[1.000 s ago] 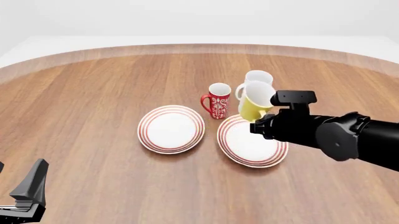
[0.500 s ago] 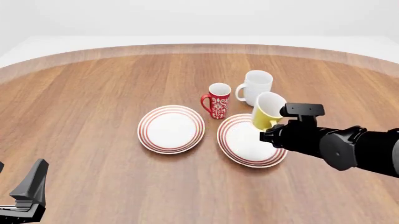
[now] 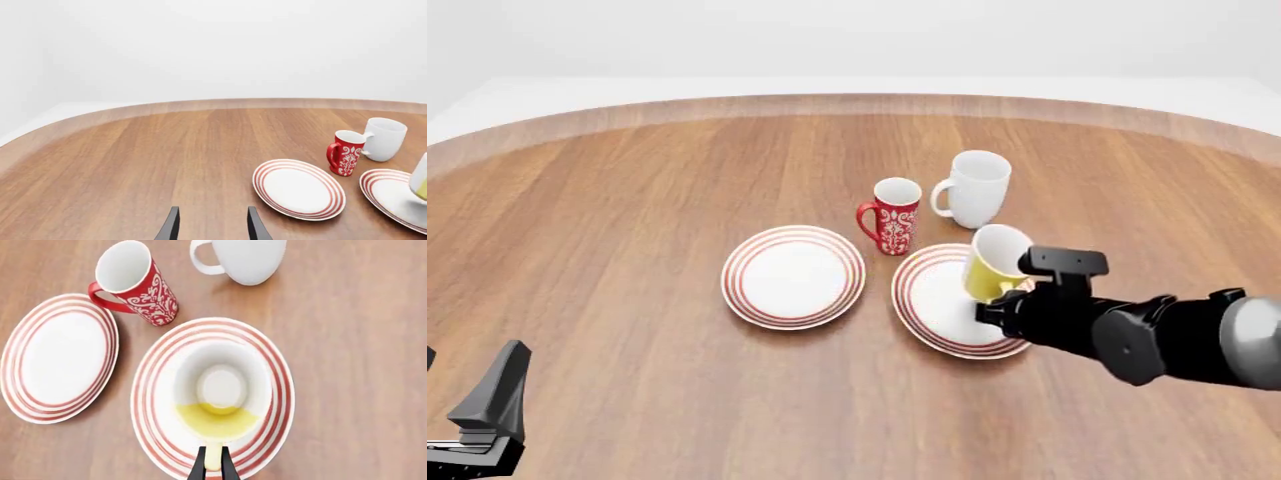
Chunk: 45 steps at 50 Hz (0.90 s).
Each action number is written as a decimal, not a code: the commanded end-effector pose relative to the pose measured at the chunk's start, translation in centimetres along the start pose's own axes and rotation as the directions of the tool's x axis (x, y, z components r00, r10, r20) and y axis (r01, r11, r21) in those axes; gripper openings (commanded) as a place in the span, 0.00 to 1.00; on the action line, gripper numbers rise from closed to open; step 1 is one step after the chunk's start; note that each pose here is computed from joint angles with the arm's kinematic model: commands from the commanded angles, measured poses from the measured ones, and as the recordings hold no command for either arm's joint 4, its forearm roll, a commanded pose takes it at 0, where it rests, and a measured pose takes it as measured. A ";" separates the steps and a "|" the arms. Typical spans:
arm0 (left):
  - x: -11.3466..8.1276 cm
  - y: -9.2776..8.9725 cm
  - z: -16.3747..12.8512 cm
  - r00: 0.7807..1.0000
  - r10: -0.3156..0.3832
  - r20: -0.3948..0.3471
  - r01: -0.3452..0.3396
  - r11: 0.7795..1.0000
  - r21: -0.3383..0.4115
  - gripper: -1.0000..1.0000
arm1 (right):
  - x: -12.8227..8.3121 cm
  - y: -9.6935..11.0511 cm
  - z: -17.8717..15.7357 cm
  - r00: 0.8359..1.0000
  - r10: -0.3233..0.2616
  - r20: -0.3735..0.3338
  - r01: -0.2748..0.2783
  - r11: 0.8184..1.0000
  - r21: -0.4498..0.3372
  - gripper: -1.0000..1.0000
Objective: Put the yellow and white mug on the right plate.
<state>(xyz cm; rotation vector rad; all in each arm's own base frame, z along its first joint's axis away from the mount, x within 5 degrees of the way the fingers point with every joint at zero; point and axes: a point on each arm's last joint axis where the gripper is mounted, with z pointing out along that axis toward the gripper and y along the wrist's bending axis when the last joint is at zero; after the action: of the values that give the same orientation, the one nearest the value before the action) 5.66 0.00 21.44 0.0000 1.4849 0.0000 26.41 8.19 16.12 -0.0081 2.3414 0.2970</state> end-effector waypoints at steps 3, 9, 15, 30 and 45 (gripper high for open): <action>0.0 0.0 0.0 1.000 0.000 0.000 0.000 1.000 0.000 1.00 | 1.2 0.3 0.6 1.000 0.017 -0.016 -0.017 1.000 -0.013 0.00; 0.0 0.0 0.0 1.000 0.000 0.000 0.000 1.000 0.000 1.00 | 1.4 0.4 0.8 1.000 0.018 -0.021 -0.018 1.000 -0.015 0.00; 0.0 0.0 0.0 1.000 0.000 0.000 0.000 1.000 0.000 1.00 | 0.8 0.0 0.7 1.000 0.014 -0.011 -0.014 1.000 -0.004 0.00; 0.0 0.0 0.0 1.000 0.000 0.000 0.000 1.000 0.000 1.00 | 0.4 -0.1 0.4 1.000 0.004 -0.006 -0.004 1.000 0.001 1.00; 0.0 0.0 0.0 1.000 0.000 0.000 0.000 1.000 0.000 1.00 | -0.3 0.1 -0.4 1.000 0.005 -0.003 -0.006 1.000 0.000 1.00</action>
<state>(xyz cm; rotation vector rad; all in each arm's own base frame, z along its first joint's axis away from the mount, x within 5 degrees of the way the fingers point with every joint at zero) 5.66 0.00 21.44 0.0000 1.4849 0.0000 26.40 8.29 15.72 -0.0025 2.3517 0.3009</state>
